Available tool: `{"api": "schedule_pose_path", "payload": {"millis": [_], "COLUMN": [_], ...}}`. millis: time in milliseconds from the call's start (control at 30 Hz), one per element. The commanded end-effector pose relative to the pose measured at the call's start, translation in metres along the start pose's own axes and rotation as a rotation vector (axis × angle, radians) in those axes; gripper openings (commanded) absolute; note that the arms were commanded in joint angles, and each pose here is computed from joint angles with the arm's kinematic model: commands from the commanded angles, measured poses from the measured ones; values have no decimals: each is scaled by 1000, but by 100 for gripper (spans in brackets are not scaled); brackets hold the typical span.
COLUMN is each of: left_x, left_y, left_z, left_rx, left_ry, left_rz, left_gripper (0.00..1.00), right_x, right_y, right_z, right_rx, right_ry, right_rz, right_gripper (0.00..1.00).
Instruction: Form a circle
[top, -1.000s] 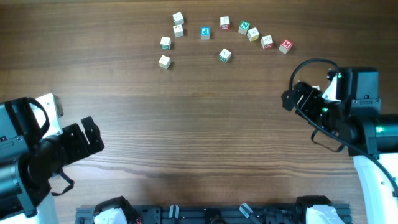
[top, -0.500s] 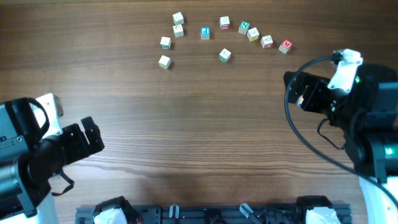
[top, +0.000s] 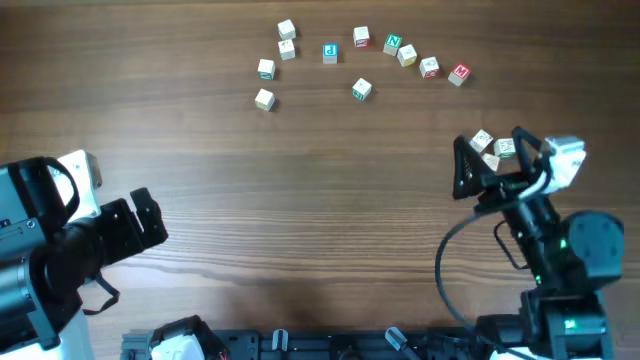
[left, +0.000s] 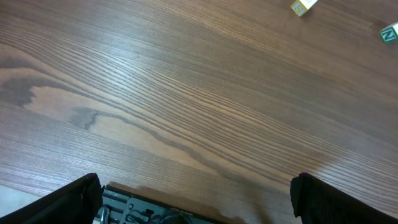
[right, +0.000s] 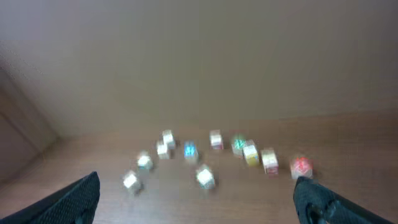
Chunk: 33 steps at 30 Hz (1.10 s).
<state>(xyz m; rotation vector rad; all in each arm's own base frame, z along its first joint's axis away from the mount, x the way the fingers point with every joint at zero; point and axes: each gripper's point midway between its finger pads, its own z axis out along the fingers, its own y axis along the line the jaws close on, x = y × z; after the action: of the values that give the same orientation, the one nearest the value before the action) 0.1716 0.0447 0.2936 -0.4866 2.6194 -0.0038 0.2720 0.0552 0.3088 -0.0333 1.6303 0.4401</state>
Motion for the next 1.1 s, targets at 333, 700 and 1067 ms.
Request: {"api": "schedule_pose_path", "payload": {"millis": [333, 700, 1067], "left_x": [1, 1, 1], "left_y": [3, 3, 3], "left_z": [0, 0, 0], "left_rx": [-12, -12, -12], "left_ry": [-5, -5, -5], "left_rz": [-16, -16, -16], "left_gripper": [100, 100, 100], "right_x": [-29, -26, 25], "right_y": [0, -1, -41], "right_z": [-53, -88, -58], "right_rx": [32, 29, 168], "right_ry": [-392, -704, -504], "right_rz": [-96, -231, -207], "right_gripper": [100, 100, 100]}}
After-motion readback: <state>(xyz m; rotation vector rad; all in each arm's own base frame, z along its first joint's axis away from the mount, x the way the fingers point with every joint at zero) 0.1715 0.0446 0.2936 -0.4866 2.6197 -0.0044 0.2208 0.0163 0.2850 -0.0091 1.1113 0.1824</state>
